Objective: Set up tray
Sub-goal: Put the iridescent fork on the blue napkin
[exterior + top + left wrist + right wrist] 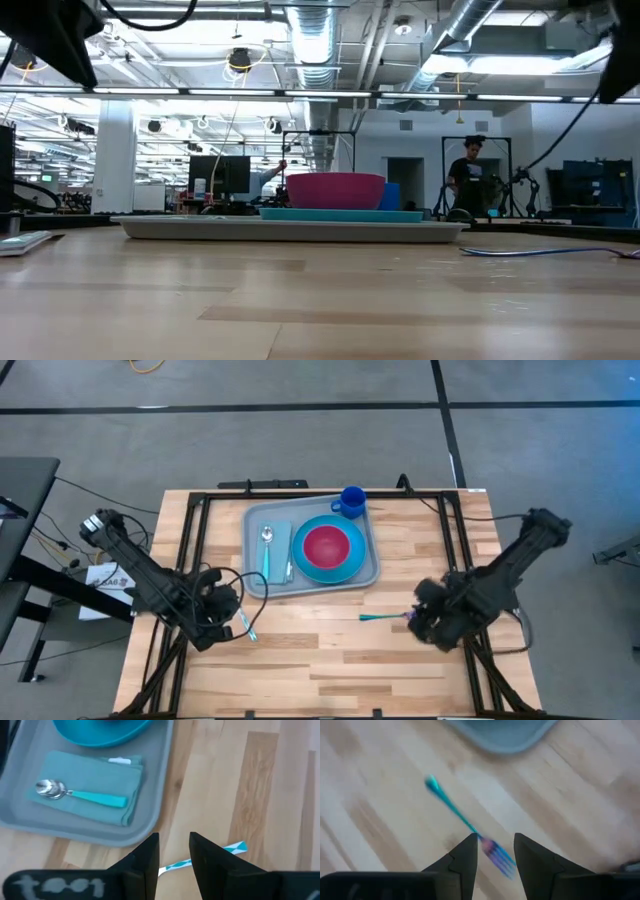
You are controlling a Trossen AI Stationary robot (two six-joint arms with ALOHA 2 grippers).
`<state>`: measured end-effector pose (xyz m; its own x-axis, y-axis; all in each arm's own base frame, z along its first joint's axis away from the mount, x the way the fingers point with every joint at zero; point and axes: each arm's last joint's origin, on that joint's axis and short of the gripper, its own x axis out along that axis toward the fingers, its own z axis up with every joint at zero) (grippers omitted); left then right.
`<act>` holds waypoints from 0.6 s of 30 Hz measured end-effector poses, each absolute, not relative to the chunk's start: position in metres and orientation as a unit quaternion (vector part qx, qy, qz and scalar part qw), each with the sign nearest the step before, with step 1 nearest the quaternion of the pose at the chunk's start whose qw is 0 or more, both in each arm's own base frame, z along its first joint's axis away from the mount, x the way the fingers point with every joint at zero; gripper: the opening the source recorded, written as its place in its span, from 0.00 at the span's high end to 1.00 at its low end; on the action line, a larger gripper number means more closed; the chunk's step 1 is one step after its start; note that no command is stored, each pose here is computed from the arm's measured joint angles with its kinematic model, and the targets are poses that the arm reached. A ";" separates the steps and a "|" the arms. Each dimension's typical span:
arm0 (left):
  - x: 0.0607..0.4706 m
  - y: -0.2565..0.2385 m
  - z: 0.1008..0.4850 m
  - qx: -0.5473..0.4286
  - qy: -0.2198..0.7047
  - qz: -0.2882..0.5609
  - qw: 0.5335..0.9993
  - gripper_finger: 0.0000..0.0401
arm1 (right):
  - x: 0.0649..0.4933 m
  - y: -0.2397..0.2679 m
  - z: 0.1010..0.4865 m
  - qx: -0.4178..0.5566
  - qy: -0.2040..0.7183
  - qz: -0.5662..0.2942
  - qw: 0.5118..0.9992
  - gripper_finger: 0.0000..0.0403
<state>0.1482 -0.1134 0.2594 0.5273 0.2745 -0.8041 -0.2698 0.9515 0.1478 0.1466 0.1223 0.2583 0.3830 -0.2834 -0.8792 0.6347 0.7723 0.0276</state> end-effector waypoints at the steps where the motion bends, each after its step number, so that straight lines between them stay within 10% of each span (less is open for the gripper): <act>1: 0.148 -0.115 0.257 0.000 0.458 0.153 0.876 0.76 | 0.140 0.119 0.256 0.224 0.450 -0.302 0.810 0.70; 18: 0.146 -0.120 0.237 -0.002 0.448 0.137 0.884 0.76 | 0.124 0.118 0.188 0.457 0.419 -0.433 0.654 0.70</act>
<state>0.1463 -0.1200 0.2374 0.5616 0.2411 -0.7915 -0.2441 0.9623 0.1200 0.1236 0.1178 0.1879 0.2739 -0.1832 -0.9442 0.9495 0.2080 0.2351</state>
